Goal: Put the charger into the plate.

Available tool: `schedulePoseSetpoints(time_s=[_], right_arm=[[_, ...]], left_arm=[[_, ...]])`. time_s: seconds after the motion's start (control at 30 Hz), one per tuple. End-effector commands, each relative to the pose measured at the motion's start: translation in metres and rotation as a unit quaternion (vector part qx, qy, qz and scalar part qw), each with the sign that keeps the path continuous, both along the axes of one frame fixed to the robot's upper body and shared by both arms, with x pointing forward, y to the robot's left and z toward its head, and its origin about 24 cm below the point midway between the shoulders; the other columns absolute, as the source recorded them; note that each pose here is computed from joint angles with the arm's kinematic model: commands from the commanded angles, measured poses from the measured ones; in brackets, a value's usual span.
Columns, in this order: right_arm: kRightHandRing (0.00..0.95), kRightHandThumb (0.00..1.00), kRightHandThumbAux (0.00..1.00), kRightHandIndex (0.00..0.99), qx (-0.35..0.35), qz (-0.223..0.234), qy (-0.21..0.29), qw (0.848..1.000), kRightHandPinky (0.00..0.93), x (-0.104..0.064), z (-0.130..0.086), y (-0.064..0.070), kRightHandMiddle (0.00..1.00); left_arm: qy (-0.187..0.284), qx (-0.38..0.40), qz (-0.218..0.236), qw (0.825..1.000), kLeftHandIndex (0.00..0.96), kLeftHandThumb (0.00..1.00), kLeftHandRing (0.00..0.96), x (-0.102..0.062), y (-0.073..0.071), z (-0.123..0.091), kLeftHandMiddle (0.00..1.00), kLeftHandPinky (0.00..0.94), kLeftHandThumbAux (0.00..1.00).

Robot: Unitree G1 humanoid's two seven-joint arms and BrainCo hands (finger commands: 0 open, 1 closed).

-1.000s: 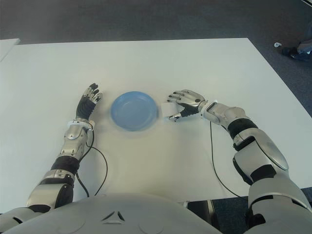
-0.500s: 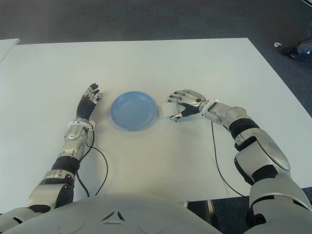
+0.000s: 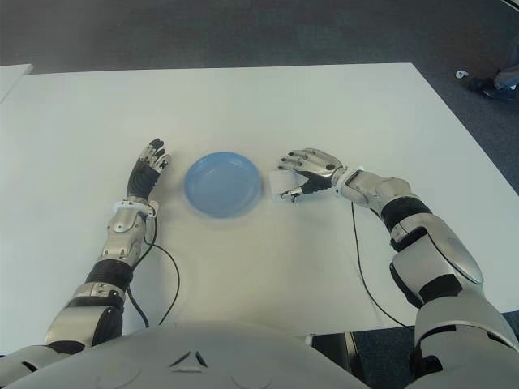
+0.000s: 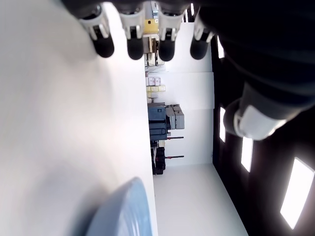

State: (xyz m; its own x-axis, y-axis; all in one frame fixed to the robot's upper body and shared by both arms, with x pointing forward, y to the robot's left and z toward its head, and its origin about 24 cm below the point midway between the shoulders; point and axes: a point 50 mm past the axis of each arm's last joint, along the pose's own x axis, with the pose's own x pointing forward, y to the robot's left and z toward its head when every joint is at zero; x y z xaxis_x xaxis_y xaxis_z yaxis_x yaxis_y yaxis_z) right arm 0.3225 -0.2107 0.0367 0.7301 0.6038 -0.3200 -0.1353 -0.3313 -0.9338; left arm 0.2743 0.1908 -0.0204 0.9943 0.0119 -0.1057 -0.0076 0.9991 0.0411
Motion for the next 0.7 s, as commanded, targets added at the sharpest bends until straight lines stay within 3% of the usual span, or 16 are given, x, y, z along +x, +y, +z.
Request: schedulePoseSetpoints(time_s=[0.03,0.1,0.17,0.23,0.27,0.37,0.53,0.7], right_arm=[[0.098,0.424,0.075,0.102,0.036,0.005,-0.018,0.999,0.126,-0.004,-0.003,0.000,0.116],[0.206,0.452,0.104,0.174,0.067,0.009,-0.040,0.997,0.230,-0.005,-0.002,0.001,0.219],[0.425,0.552,0.251,0.326,0.095,0.011,-0.060,0.994,0.445,-0.007,-0.001,0.002,0.448],[0.514,0.603,0.327,0.414,0.121,0.012,-0.075,0.990,0.530,-0.009,-0.001,0.003,0.549],[0.570,0.647,0.460,0.423,0.132,0.013,-0.081,0.988,0.582,-0.009,-0.001,0.004,0.599],[0.673,0.702,0.621,0.434,0.157,0.018,-0.110,0.981,0.690,-0.012,-0.001,0.005,0.685],[0.793,0.731,0.691,0.440,0.181,0.027,-0.160,0.970,0.832,-0.014,-0.002,0.007,0.790],[0.847,0.740,0.704,0.441,0.185,0.034,-0.184,0.965,0.879,-0.016,-0.004,0.008,0.847]], left_arm=[[0.042,-0.009,-0.014,0.999,0.060,0.000,0.030,-0.009,-0.006,-0.015,0.052,0.025,0.552],[0.041,-0.008,-0.013,0.999,0.062,0.000,0.031,-0.009,-0.007,-0.015,0.052,0.026,0.551],[0.041,-0.008,-0.013,0.999,0.064,0.000,0.031,-0.009,-0.007,-0.015,0.052,0.026,0.551],[0.041,-0.008,-0.013,0.999,0.065,0.000,0.030,-0.009,-0.007,-0.014,0.051,0.026,0.551],[0.041,-0.008,-0.013,0.999,0.065,0.000,0.030,-0.009,-0.007,-0.014,0.051,0.027,0.551],[0.040,-0.008,-0.013,0.999,0.067,0.000,0.033,-0.009,-0.007,-0.014,0.054,0.030,0.551],[0.037,-0.009,-0.010,0.999,0.074,0.000,0.037,-0.008,-0.008,-0.013,0.062,0.024,0.542],[0.035,-0.010,-0.009,0.999,0.079,0.000,0.040,-0.009,-0.008,-0.013,0.070,0.019,0.540]])
